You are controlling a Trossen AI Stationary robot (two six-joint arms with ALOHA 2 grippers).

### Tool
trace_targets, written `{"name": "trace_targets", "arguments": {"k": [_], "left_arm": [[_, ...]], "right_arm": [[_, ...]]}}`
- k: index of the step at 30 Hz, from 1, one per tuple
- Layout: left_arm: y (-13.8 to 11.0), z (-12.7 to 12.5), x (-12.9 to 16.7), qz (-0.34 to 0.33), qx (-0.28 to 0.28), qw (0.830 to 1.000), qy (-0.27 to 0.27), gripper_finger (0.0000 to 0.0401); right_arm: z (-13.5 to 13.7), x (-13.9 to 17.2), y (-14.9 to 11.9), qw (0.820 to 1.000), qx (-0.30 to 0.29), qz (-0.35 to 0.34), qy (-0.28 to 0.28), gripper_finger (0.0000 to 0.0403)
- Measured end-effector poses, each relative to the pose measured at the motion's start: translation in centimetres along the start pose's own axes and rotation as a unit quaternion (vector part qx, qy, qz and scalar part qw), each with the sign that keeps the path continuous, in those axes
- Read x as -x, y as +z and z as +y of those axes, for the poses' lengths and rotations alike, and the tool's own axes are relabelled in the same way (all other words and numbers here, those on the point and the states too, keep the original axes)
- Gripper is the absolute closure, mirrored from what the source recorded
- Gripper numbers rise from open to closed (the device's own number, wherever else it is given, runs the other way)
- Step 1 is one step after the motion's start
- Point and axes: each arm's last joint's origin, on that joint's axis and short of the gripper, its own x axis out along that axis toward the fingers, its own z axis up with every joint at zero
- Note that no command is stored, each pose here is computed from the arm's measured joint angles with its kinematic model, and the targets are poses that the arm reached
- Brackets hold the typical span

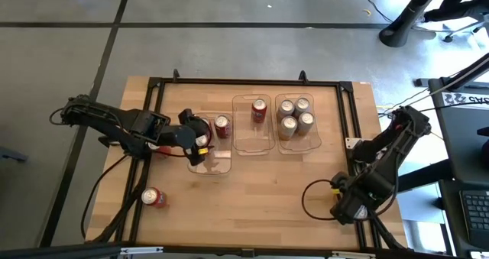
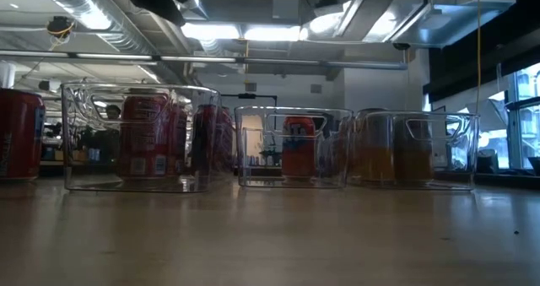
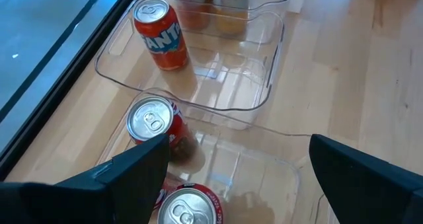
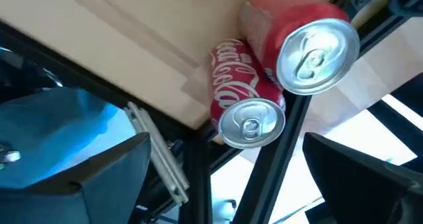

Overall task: Sort soda cans
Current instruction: Put the red soda can into the middle left transparent bin

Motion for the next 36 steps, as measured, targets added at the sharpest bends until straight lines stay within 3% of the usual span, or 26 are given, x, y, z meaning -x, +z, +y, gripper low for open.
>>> {"name": "trace_targets", "arguments": {"k": [8,21,28,36], "left_arm": [[0.1,0.0,0.0,-0.003,0.001,1.0,-0.001,0.0051],[0.1,0.0,0.0,-0.003,0.002,1.0,-0.001,0.0051],[0.1,0.0,-0.1,-0.006,0.002,1.0,0.004,0.0051],[0.1,-0.1,-0.2,-0.004,0.001,1.0,0.006,0.0051]], "right_arm": [[-1.0,-3.6,-0.7,0.997,-0.042,-0.004,-0.065,0.0011],[-0.6,-6.5,-1.2,0.999,-0.033,-0.015,-0.03,0.0011],[-1.5,-8.9,-1.4,0.997,-0.049,-0.019,-0.049,0.0011],[-1.5,-9.2,-1.2,0.998,-0.037,-0.042,-0.036,0.0011]]}}
